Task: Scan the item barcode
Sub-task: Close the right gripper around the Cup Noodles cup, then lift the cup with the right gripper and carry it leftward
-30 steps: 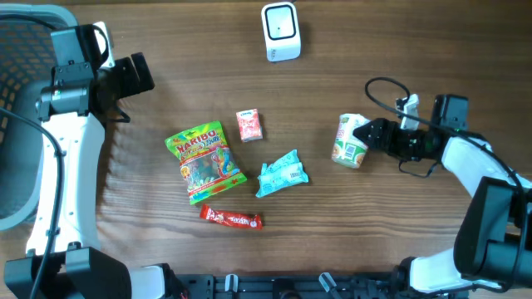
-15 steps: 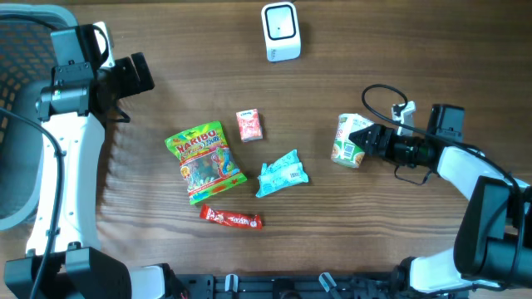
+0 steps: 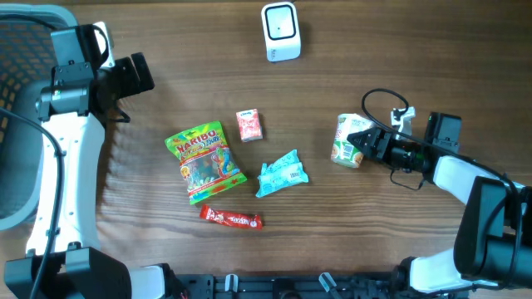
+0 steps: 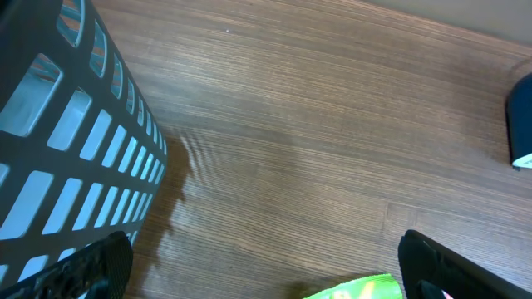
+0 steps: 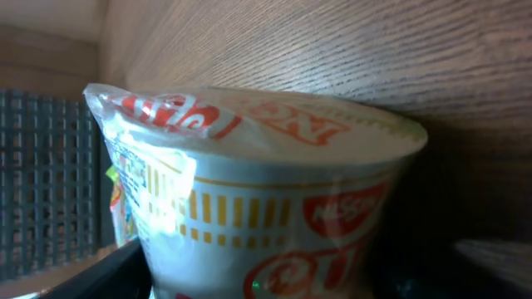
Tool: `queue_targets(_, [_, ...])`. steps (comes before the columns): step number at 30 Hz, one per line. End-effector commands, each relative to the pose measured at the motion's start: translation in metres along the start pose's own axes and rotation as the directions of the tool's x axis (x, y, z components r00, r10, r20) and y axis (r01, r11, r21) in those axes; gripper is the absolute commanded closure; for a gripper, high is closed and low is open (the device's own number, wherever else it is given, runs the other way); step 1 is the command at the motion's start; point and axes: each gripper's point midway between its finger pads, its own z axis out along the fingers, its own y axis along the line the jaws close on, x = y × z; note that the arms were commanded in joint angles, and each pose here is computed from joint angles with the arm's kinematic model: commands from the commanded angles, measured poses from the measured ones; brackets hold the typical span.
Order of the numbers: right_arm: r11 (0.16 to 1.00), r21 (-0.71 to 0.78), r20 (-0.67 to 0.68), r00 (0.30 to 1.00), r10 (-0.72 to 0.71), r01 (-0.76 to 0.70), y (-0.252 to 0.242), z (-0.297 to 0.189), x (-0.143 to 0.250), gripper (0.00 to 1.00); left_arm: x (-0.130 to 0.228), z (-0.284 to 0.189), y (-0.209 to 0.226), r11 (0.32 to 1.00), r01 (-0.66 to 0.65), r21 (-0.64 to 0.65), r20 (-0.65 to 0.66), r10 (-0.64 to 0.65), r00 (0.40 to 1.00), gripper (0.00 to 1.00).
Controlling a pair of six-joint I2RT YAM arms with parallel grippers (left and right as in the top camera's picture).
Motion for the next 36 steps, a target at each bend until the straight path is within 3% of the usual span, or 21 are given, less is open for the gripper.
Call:
queue_targets(1, [0.983, 0.056, -0.003, 0.985, 0.174, -0.174, -0.015, 0.004, 0.01, 0.3, -0.005, -0.005, 0.002, 1.0, -0.009, 0.004, 0.019, 0.009, 1.0, 0.0])
queue_targets(4, [0.974, 0.053, 0.004, 0.975, 0.221, -0.221, -0.015, 0.004, 0.009, 0.43, -0.005, -0.005, 0.002, 1.0, -0.009, 0.004, 0.019, 0.009, 1.0, 0.0])
queue_targets(12, [0.982, -0.025, -0.033, 0.982, 0.187, -0.188, -0.001, 0.004, 0.012, 0.32, -0.005, -0.005, 0.002, 1.0, -0.009, 0.005, 0.019, 0.009, 1.0, 0.0])
queue_targets(16, [0.992, -0.083, -0.026, 0.995, 0.095, -0.097, 0.013, 0.0, 0.007, 0.41, -0.005, -0.005, 0.002, 1.0, -0.009, 0.005, 0.019, 0.009, 1.0, 0.0])
queue_targets(25, [0.979, -0.201, -0.004, 1.0, -0.021, 0.019, 0.043, -0.01, 0.001, 0.41, -0.005, -0.005, 0.002, 1.0, -0.009, 0.004, 0.019, 0.009, 1.0, 0.0])
queue_targets(36, [0.978, -0.145, 0.156, 0.98, -0.127, 0.15, 0.106, -0.067, -0.008, 0.43, -0.005, -0.005, 0.002, 1.0, -0.009, 0.004, 0.019, 0.009, 1.0, 0.0])
